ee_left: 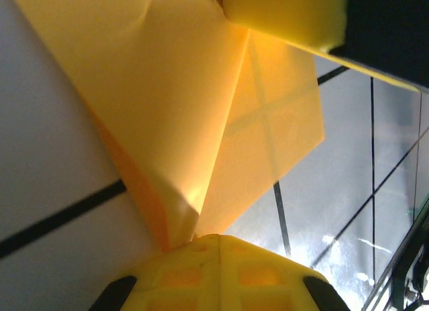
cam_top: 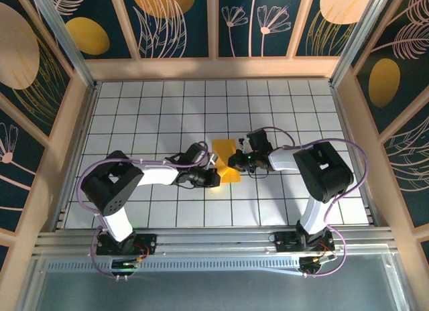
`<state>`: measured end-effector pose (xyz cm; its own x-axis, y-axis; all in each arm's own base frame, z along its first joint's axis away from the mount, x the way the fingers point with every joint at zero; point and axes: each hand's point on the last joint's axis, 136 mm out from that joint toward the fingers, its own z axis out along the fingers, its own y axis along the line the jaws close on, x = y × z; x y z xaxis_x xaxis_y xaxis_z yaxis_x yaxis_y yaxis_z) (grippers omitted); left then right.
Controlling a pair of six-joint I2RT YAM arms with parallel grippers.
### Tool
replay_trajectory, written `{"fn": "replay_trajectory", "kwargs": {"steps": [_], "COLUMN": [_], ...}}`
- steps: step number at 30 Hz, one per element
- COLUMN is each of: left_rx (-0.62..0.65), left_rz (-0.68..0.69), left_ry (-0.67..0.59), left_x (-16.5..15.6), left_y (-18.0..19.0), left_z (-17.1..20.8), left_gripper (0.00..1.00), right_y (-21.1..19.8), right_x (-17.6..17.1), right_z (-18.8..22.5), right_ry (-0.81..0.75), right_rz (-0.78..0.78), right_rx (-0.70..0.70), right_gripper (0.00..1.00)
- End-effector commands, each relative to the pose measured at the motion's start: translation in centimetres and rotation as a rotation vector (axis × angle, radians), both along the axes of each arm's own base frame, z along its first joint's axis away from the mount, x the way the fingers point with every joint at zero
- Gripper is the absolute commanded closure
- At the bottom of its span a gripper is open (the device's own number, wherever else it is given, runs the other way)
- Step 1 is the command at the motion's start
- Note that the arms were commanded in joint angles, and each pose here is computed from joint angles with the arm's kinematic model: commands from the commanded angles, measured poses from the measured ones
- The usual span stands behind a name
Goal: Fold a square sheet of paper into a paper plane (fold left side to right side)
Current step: Fold the triangle a second time at the center of the table.
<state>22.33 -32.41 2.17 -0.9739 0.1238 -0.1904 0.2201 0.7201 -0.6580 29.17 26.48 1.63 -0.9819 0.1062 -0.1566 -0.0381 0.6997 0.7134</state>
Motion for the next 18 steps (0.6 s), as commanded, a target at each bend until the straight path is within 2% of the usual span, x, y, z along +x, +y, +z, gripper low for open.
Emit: {"fn": "replay_trajectory", "kwargs": {"steps": [1, 5, 18], "left_rx": [-0.039, -0.048, 0.041], "left_rz": [0.011, 0.025, -0.001], "left_ry": [-0.057, -0.080, -0.049], "left_x": [0.5, 1.7, 2.5], "left_y": [-0.1, -0.3, -0.5], "left_z": [3.1, 4.1, 0.4], "left_gripper": [0.94, 0.94, 0.95], "right_y": [-1.0, -0.9, -0.9], "right_x": [-1.6, -1.5, -1.5], "right_z": [-2.8, -2.7, -2.8], "right_ry": [0.073, 0.071, 0.071], "right_rz": [0.003, 0.003, 0.006], "right_rx": [-0.096, -0.092, -0.095], "right_gripper": [1.00, 1.00, 1.00]}}
